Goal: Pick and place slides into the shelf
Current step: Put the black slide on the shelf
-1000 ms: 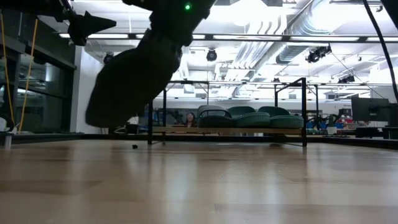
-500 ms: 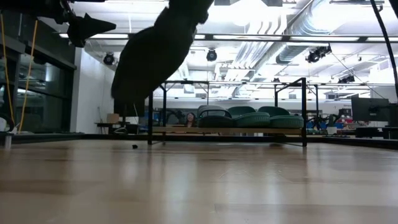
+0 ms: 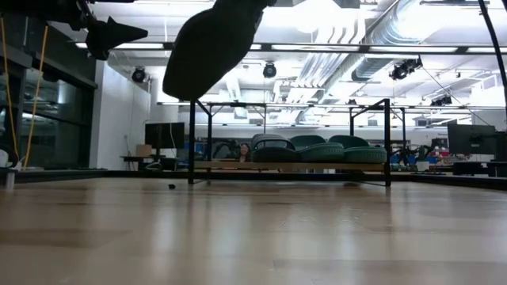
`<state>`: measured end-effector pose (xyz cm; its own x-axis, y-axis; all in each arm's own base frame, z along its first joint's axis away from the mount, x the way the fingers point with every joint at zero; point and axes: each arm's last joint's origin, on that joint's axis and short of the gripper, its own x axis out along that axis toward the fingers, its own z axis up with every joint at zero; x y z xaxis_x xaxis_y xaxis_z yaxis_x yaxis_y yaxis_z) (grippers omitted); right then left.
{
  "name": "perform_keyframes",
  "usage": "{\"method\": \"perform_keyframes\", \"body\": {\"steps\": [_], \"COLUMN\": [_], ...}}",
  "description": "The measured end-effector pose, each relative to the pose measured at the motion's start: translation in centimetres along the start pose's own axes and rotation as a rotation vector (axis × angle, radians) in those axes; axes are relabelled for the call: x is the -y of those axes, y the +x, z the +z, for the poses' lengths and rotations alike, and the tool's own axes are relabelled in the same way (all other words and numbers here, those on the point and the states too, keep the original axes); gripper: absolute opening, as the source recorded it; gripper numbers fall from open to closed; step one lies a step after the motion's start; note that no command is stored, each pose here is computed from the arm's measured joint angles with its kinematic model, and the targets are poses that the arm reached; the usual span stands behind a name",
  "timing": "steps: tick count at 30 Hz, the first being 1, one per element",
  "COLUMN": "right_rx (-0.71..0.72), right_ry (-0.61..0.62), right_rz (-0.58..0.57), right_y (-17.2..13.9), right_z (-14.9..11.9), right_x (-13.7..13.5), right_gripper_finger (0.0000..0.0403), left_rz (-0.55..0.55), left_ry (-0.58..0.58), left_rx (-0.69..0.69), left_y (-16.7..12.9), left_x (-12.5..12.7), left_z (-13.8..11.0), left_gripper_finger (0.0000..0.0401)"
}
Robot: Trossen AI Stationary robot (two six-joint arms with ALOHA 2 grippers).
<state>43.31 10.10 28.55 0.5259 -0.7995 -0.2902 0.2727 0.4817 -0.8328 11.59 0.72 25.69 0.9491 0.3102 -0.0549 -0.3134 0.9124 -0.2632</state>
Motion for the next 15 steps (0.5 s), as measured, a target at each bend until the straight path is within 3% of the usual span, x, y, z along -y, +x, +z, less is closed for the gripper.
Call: {"method": "perform_keyframes", "body": {"steps": [7,15], "right_rx": [-0.023,-0.105], "right_ry": [0.030,0.011], "right_rz": [-0.060,-0.142], "right_y": [0.4,2.9], "right_z": [-0.2,-1.0], "right_x": [2.4,4.1], "right_gripper_finger": [0.0000,0.0000], "left_rz": [0.000,0.000], "left_ry": [0.000,0.000], "left_rx": [0.000,0.000], "left_y": [0.0,0.0], "left_x": [0.0,0.0], "left_z": [0.0,0.0], "left_gripper_finger": [0.0328,0.0328]}}
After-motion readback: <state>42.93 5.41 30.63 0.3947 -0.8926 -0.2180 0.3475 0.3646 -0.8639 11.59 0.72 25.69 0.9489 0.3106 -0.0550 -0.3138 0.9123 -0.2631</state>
